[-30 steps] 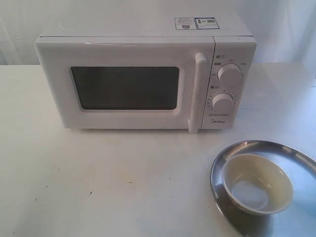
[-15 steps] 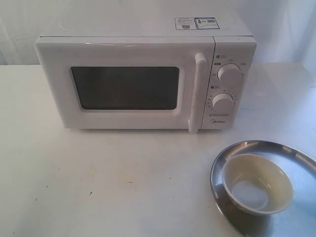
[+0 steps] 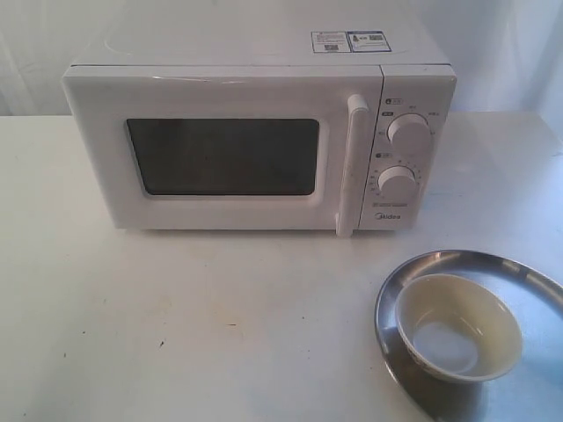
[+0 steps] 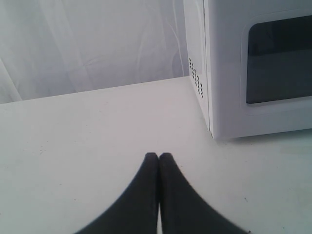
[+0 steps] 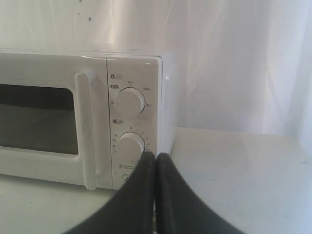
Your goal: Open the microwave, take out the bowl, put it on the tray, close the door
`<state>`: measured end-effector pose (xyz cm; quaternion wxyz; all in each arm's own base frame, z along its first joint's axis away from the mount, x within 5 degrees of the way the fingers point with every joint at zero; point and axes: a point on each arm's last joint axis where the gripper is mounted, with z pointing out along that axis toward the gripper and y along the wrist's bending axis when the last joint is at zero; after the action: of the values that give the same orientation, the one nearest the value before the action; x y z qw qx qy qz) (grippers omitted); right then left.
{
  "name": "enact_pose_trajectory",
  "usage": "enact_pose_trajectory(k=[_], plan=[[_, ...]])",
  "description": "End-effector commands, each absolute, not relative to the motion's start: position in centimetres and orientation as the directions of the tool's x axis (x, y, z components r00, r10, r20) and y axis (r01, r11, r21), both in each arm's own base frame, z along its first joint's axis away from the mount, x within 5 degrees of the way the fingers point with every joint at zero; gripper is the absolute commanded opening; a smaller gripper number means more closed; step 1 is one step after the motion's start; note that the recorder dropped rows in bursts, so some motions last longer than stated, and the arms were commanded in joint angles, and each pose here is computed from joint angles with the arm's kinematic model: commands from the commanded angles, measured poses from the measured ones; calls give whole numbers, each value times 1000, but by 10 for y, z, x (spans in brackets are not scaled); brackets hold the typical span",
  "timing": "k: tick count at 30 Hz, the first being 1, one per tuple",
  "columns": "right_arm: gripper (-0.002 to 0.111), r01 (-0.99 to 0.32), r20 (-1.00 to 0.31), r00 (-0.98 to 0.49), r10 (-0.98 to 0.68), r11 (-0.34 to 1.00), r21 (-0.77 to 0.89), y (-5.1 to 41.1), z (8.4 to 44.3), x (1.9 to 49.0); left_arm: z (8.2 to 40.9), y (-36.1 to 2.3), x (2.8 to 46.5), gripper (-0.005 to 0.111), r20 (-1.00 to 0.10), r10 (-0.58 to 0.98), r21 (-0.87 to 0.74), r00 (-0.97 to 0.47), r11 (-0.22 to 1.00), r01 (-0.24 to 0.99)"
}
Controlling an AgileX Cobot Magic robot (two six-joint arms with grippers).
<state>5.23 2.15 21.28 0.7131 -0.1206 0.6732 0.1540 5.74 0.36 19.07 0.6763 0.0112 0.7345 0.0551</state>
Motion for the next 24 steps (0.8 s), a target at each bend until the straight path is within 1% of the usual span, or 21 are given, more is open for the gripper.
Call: enact_pose_trajectory(k=[1, 24], plan=[[0, -376, -997, 49, 55, 926, 32, 21, 211, 52, 192, 3, 57, 0, -994, 84, 88, -76, 995, -55], [0, -375, -999, 20, 41, 926, 30, 21, 208, 52, 192, 3, 57, 0, -994, 84, 88, -76, 995, -55]])
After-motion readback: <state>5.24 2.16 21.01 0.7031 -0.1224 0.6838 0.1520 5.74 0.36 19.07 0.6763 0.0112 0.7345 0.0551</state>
